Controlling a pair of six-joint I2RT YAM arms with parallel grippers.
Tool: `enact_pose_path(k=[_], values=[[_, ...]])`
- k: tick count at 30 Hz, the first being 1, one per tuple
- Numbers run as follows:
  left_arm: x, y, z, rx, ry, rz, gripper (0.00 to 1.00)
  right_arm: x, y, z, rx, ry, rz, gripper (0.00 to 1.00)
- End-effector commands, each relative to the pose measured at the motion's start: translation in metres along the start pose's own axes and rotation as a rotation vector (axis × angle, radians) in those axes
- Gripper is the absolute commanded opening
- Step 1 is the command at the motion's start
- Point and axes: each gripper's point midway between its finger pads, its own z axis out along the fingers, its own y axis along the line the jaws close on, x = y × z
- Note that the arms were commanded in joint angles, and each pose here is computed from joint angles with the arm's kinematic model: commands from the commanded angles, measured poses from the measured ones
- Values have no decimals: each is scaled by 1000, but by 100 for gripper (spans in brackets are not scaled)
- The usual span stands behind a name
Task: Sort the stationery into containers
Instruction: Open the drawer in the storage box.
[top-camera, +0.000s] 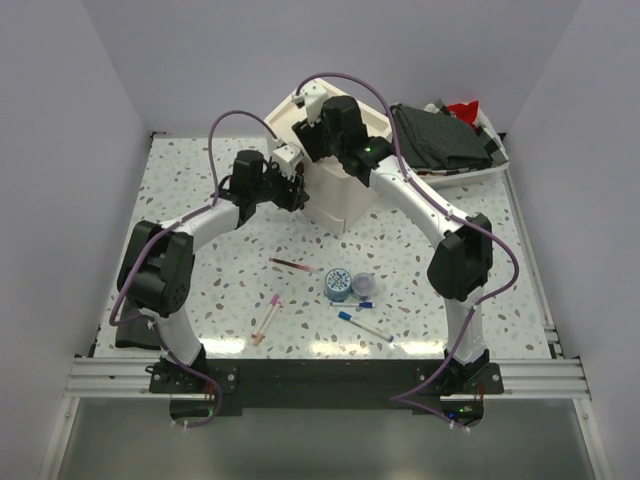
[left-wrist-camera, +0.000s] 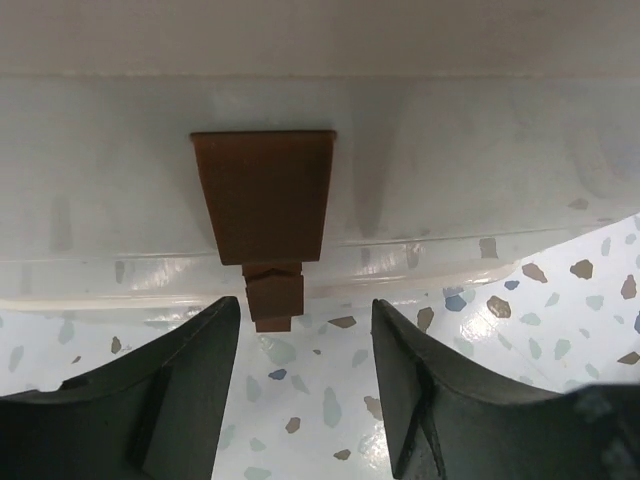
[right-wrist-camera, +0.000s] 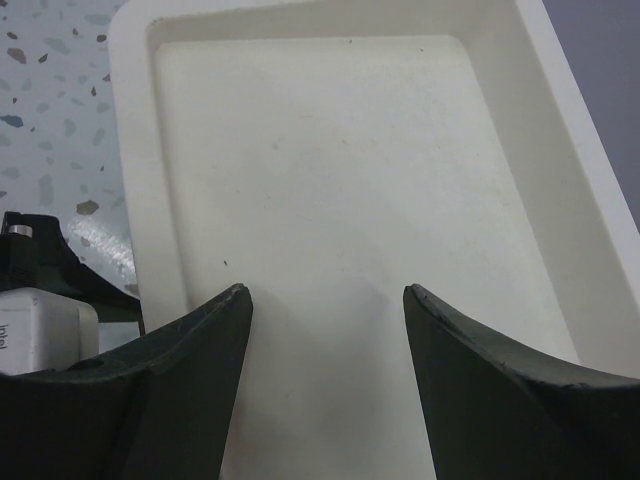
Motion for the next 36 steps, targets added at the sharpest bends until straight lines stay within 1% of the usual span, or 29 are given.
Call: enact_pose_path(k=[1, 2, 3, 4, 6, 7, 8, 9, 12, 14, 19, 22, 24, 25, 26, 28, 29, 31, 36], values=[[-28, 0, 8, 3, -73, 7, 54, 74, 16, 17, -49, 220, -28, 68], [-29, 0, 9, 3, -75, 5, 53, 74, 17, 17, -51, 220, -27, 68], [-28, 0, 9, 3, -75, 0, 49, 74, 16, 17, -51, 220, -26, 67], [-28, 1, 10, 0, -74, -2, 43, 74, 17, 17, -52, 220, -24, 67], [-27, 2, 11, -3, -73, -10, 37, 75, 15, 18, -50, 222, -22, 67], [-27, 2, 12, -3, -73, -13, 25, 75, 15, 18, -50, 222, -21, 67], [-27, 2, 12, -1, -74, -13, 19, 77, 15, 18, -49, 226, -21, 67], [-27, 2, 13, -1, -74, -13, 15, 77, 15, 18, -48, 226, -21, 67], [-25, 4, 15, -9, -72, -13, 14, 77, 15, 18, -49, 226, -21, 67], [-25, 4, 15, -9, -71, -14, 0, 78, 14, 19, -48, 228, -19, 67], [-25, 2, 10, -5, -64, -13, 0, 78, 16, 20, -49, 229, -19, 67], [-16, 0, 0, -11, -34, -8, 0, 78, 14, 19, -48, 228, -20, 67], [-20, 0, -11, -18, -36, 4, 0, 78, 14, 19, -50, 227, -21, 67], [-10, -1, -16, -14, -13, 7, 0, 78, 14, 19, -50, 227, -22, 67], [-16, 1, -25, -20, -27, 15, 0, 78, 14, 19, -49, 228, -21, 67], [-7, -1, -34, -17, -2, 21, 0, 77, 13, 19, -48, 226, -20, 67], [-10, 0, -41, -23, -8, 31, 0, 78, 12, 20, -49, 226, -19, 67], [-3, -2, -47, -21, 11, 45, 0, 78, 11, 21, -48, 227, -20, 67], [-2, -7, -63, -23, 18, 78, 0, 79, 12, 23, -50, 231, -21, 67]])
